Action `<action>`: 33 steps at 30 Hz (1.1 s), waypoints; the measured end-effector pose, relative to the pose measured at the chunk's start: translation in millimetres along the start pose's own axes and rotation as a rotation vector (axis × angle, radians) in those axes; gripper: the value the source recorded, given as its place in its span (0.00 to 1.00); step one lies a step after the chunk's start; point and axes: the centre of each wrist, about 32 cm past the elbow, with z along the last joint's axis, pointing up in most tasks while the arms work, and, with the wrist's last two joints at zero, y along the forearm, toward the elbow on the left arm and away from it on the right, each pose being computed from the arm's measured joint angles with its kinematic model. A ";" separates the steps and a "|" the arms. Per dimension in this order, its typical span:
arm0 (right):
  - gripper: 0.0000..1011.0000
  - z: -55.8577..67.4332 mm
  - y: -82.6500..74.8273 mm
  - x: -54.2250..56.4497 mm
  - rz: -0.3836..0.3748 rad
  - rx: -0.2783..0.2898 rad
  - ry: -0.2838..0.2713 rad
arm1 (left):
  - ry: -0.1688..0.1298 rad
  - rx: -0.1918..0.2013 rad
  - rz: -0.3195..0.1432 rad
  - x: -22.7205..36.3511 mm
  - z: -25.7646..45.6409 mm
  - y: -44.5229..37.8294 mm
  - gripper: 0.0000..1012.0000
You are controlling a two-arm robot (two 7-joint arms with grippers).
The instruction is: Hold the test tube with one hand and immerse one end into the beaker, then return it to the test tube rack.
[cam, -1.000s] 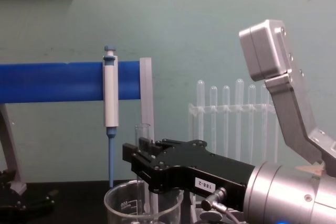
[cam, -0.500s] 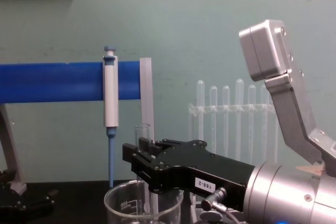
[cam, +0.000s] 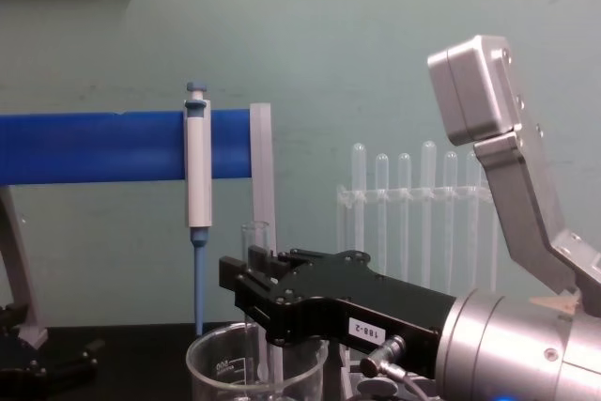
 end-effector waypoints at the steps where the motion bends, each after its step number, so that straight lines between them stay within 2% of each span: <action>1: 0.22 0.0 0.0 0.0 0.000 0.000 0.000 | 0.000 0.000 0.000 0.0 0.0 0.0 0.99; 33: 0.22 0.0 0.0 0.0 0.000 0.000 0.000 | 0.000 0.000 0.000 0.0 0.0 0.0 0.99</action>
